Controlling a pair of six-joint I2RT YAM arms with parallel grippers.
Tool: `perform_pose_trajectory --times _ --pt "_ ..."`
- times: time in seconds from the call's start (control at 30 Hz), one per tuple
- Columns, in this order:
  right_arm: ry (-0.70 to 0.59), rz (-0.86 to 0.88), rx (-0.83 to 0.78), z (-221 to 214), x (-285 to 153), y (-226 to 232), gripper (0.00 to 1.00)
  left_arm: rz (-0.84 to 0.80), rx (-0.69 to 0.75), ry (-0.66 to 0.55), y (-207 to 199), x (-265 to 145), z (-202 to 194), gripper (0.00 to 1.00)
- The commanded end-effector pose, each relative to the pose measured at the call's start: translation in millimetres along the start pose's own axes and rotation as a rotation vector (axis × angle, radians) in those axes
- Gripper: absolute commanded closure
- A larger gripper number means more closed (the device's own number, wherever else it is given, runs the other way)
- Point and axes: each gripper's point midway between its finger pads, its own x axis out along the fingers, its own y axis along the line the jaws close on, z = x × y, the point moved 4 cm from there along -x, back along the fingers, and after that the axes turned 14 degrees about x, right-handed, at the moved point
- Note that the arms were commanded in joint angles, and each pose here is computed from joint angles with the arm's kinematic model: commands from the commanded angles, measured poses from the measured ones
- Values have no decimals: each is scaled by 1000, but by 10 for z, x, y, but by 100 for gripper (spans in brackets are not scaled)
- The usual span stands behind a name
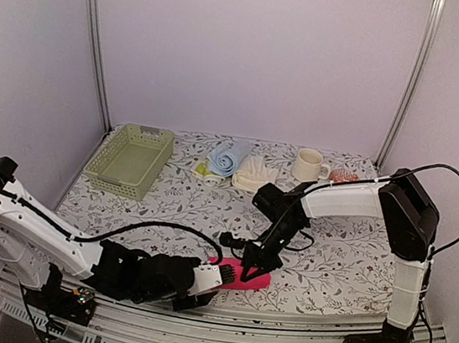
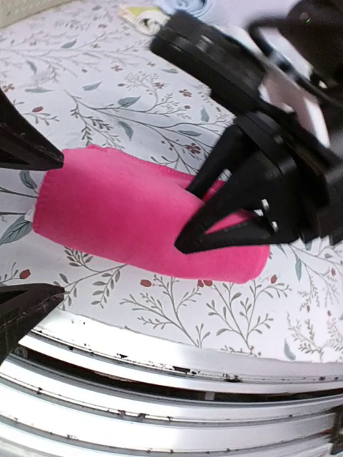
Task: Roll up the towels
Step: Roll the towel at the center of the board.
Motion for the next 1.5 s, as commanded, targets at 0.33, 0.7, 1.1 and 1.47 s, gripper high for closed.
perform_pose_trajectory --times 0.33,0.7,1.1,1.47 --pt "188 164 217 -501 309 84 93 199 515 76 -176 513 266 40" --pt "137 168 214 -401 192 102 84 113 456 195 -145 881 16 55" --pt "-99 116 197 -285 -789 316 52 -203 265 268 -278 964 -305 73" --pt "-319 -315 18 -402 -1248 415 50 -403 29 275 -258 1044 -321 80"
